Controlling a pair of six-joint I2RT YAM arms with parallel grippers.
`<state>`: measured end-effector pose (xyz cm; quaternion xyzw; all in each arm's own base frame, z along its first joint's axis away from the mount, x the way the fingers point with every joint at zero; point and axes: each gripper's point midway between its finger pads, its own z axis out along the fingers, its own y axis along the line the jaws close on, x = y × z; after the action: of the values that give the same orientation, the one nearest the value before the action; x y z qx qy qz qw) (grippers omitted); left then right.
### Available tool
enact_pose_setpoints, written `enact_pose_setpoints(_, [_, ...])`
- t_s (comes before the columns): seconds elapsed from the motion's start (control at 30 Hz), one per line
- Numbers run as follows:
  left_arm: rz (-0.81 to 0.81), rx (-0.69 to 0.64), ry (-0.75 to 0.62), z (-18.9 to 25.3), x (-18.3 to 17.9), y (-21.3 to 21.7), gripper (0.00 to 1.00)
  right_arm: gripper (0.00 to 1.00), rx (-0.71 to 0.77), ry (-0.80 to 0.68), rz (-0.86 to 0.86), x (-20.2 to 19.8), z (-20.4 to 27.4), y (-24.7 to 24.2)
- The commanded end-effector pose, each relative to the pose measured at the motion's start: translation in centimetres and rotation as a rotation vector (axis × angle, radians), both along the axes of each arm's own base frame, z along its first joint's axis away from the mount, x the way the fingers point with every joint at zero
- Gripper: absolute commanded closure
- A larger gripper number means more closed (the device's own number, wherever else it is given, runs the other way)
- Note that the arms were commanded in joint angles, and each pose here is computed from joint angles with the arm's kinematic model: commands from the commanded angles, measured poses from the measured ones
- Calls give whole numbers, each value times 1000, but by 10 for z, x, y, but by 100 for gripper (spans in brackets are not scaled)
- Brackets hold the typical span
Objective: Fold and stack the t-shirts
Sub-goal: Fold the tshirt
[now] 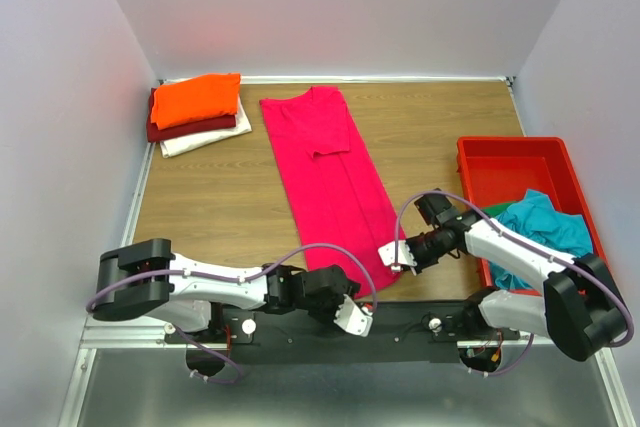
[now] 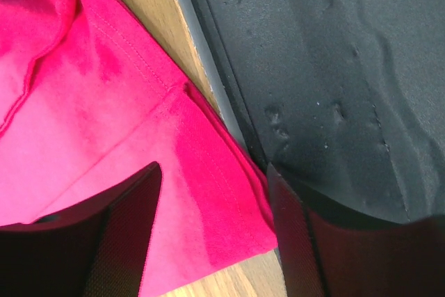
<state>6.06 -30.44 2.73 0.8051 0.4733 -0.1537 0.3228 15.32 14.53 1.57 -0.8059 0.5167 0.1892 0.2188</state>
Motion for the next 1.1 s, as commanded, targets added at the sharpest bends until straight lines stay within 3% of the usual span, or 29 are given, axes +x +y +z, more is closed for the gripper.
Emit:
enact_pose_setpoints(0.0, [21, 98, 2, -18, 0, 16, 33, 91, -27, -23, -35, 0, -2, -7])
enact_pose_setpoints(0.33, [47, 112, -38, -22, 8, 21, 41, 95, 1, -2, -64, -1, 0, -2])
enact_pose_setpoints(0.8, [66, 44, -51, -4, 13, 9, 77, 100, 33, 35, -82, -2, 3, 5])
enact_pose_setpoints(1.07, [62, 18, -48, 6, 13, 7, 83, 100, 55, 55, -89, -4, 6, 9])
